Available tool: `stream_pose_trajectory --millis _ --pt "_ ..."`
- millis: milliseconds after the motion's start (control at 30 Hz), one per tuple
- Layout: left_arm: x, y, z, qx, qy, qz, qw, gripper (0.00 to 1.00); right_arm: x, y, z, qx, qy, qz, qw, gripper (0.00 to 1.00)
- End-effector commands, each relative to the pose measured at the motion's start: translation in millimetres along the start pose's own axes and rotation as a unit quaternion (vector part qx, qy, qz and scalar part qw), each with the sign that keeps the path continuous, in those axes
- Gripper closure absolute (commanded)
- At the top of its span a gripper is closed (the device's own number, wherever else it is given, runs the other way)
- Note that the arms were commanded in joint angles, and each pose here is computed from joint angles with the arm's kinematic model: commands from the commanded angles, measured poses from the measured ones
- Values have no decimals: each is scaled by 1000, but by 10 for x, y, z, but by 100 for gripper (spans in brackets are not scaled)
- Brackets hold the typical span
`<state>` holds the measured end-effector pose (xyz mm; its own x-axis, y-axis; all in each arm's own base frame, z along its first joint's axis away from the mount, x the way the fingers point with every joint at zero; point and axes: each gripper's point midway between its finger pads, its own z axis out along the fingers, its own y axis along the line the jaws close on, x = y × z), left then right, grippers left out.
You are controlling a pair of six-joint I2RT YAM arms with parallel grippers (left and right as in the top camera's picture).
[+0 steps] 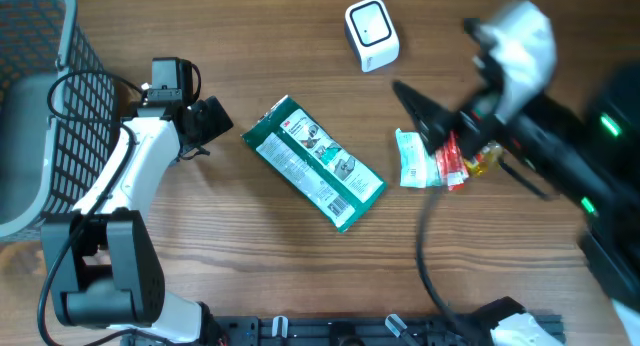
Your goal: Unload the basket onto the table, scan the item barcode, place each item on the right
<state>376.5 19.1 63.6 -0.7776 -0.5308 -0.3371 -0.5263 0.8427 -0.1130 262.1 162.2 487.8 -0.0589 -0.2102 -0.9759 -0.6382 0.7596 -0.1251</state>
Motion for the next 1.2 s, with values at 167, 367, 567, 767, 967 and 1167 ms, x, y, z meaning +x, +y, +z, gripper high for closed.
stream_pose_trajectory --millis 167,367,567,767,967,1167 --pt "-22 33 -14 -7 -6 4 1000 0 -57 140 -955 40 -33 -78 996 0" --pt "-22 33 -14 -7 -6 4 1000 0 312 257 -1286 54 -42 -77 995 0" --pt "-22 33 -14 -7 -6 4 1000 0 650 231 -1204 89 -119 -102 984 0" --pt "-22 33 -14 -7 -6 4 1000 0 1012 225 -1001 103 -212 -161 958 0" --pt "-22 34 -14 -7 -6 4 1000 0 1275 150 -977 151 -303 -183 923 0" --pt "-22 34 -14 -7 -6 4 1000 0 1927 -422 -944 261 -308 40 914 0"
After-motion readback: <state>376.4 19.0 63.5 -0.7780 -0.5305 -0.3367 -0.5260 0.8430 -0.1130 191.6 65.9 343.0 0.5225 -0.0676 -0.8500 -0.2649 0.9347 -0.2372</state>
